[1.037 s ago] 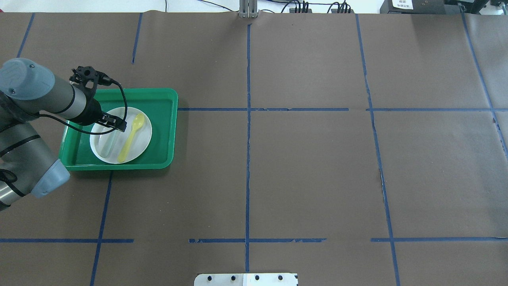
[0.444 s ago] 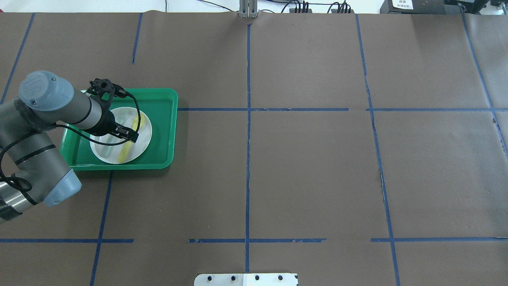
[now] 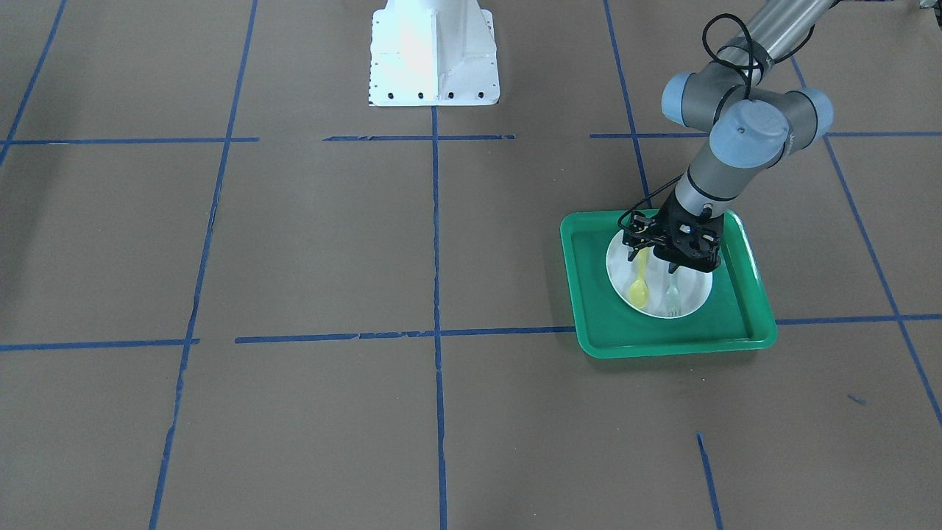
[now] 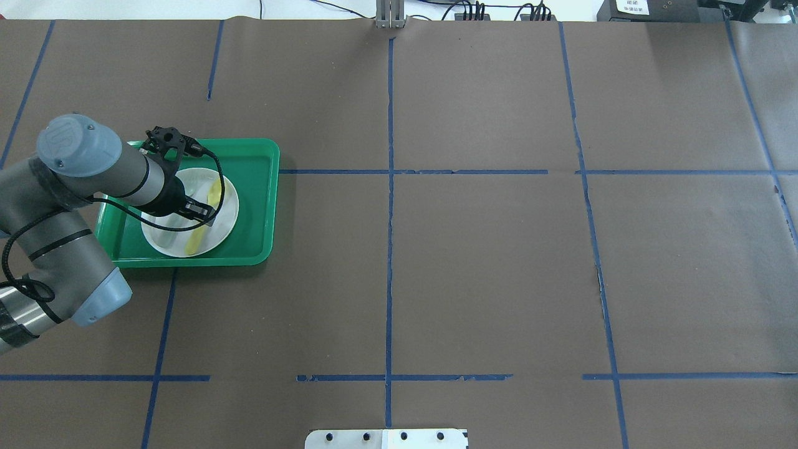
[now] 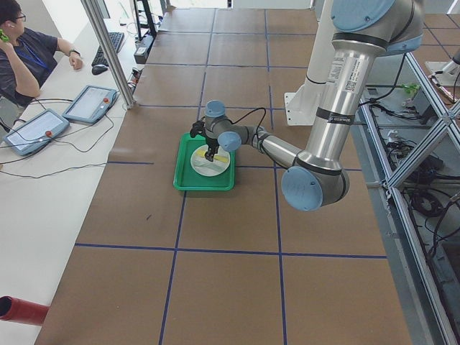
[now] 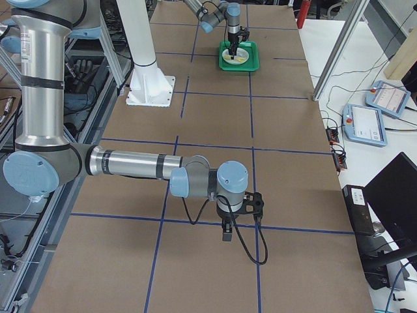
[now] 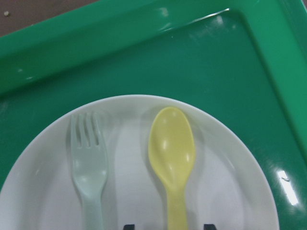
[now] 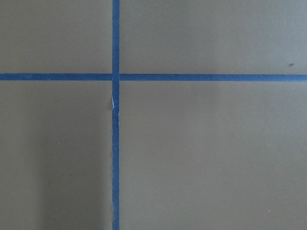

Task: Place spoon
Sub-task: 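Lower the left gripper and close it on the yellow spoon handle, then lift the yellow spoon and carry it off the plate toward the tray edge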

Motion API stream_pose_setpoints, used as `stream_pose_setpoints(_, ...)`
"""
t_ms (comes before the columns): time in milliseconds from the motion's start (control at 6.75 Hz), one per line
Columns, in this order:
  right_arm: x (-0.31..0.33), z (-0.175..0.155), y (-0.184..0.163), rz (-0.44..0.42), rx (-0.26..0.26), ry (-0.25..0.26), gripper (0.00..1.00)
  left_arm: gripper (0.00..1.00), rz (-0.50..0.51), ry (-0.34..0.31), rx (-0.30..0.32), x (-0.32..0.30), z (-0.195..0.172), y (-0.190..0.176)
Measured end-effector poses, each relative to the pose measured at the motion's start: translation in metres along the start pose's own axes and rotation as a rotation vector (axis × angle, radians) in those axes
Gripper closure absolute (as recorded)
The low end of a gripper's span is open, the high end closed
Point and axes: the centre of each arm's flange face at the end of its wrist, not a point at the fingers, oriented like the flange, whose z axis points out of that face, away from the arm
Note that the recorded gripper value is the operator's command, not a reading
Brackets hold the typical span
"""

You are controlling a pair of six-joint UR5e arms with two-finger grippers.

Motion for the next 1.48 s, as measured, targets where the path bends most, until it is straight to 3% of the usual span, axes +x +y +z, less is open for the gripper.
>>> stream_pose_setpoints(296,0.0,0.0,0.0,0.0,0.0,0.0,0.0,0.46,-0.002,-0.005,-0.005,0.0,0.005,-0.003)
stream_pose_setpoints(444,0.0,0.0,0.0,0.001,-0.001,0.0,0.0,0.67,-0.004,-0.007,-0.01,-0.001,0.008,-0.004)
stream_pose_setpoints(889,0.0,0.0,0.0,0.0,0.0,0.0,0.0,1.0,-0.001,0.0,-0.011,0.001,0.007,-0.005)
stream_pose_setpoints(1333,0.0,0.0,0.0,0.0,-0.001,0.0,0.0,1.0,-0.012,0.02,-0.006,0.007,-0.003,-0.006)
stream_pose_setpoints(1481,0.0,0.0,0.0,0.001,-0.001,0.0,0.0,1.0,-0.065,0.021,-0.001,0.005,-0.013,-0.01)
